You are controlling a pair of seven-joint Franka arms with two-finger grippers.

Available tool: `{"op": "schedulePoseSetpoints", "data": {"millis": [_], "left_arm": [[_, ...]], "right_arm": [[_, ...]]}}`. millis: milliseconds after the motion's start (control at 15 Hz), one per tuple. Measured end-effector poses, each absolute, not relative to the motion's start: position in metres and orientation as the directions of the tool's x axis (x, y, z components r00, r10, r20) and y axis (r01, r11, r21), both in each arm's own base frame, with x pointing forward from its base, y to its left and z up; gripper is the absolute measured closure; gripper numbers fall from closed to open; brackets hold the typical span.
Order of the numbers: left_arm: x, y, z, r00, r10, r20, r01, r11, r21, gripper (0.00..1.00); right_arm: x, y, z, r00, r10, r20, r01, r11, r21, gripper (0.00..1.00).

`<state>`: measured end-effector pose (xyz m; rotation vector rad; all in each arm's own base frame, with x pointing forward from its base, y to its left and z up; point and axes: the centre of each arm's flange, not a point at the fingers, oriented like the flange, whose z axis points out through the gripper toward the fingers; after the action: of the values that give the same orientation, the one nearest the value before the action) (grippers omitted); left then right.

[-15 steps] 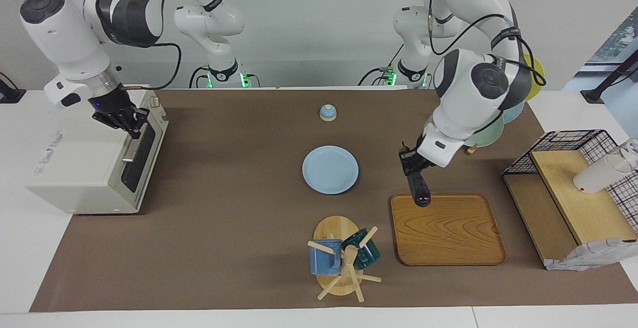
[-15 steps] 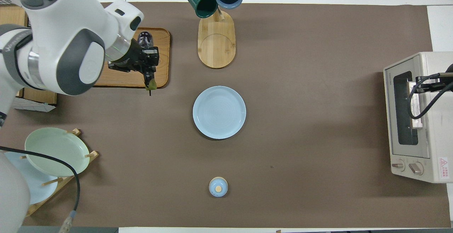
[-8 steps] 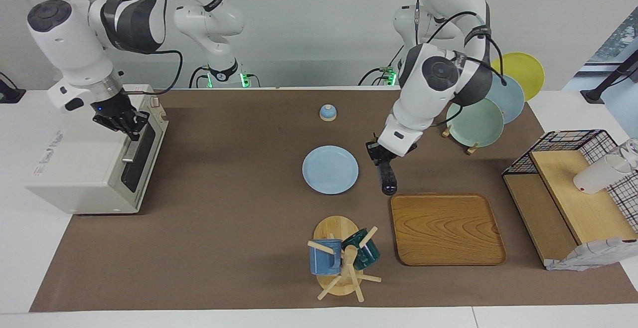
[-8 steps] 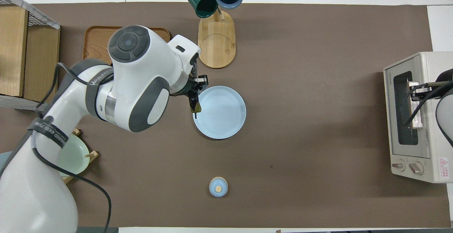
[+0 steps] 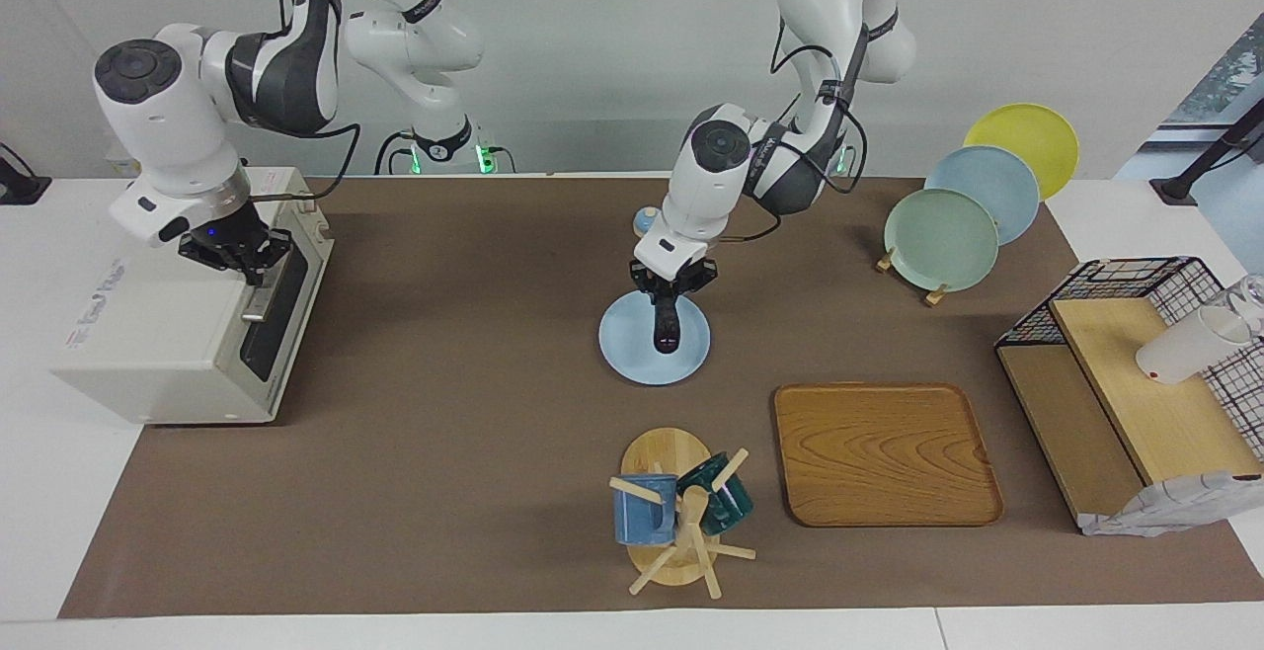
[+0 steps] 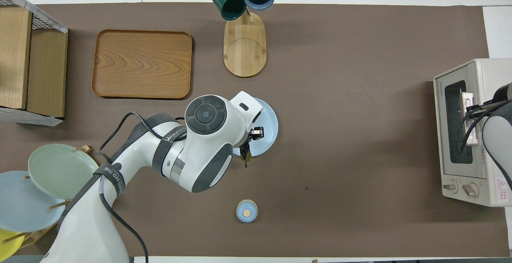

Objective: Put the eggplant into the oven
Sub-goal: 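Lower the eggplant onto the blue plate with the left gripper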

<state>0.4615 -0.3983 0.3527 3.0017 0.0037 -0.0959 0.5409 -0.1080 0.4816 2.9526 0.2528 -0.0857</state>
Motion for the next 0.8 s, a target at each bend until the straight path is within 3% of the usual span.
{"op": "schedulePoseSetpoints", "data": {"millis": [600,800], "left_arm": [[0.456,-0.401,0.33,0.999,0.012,-0.051,0.019,-0.989,0.146,0.7],[0.456,-0.402,0.331,0.999,0.012,-0.05,0.019,-0.989,0.147,0.43]], "right_arm": [[0.538,-0.098,0.469,0.995,0.081,-0.062,0.089,-0.986,0.138,0.99],[0.537,-0.098,0.469,0.996,0.077,-0.054,0.084,-0.988,0.129,0.99]]}}
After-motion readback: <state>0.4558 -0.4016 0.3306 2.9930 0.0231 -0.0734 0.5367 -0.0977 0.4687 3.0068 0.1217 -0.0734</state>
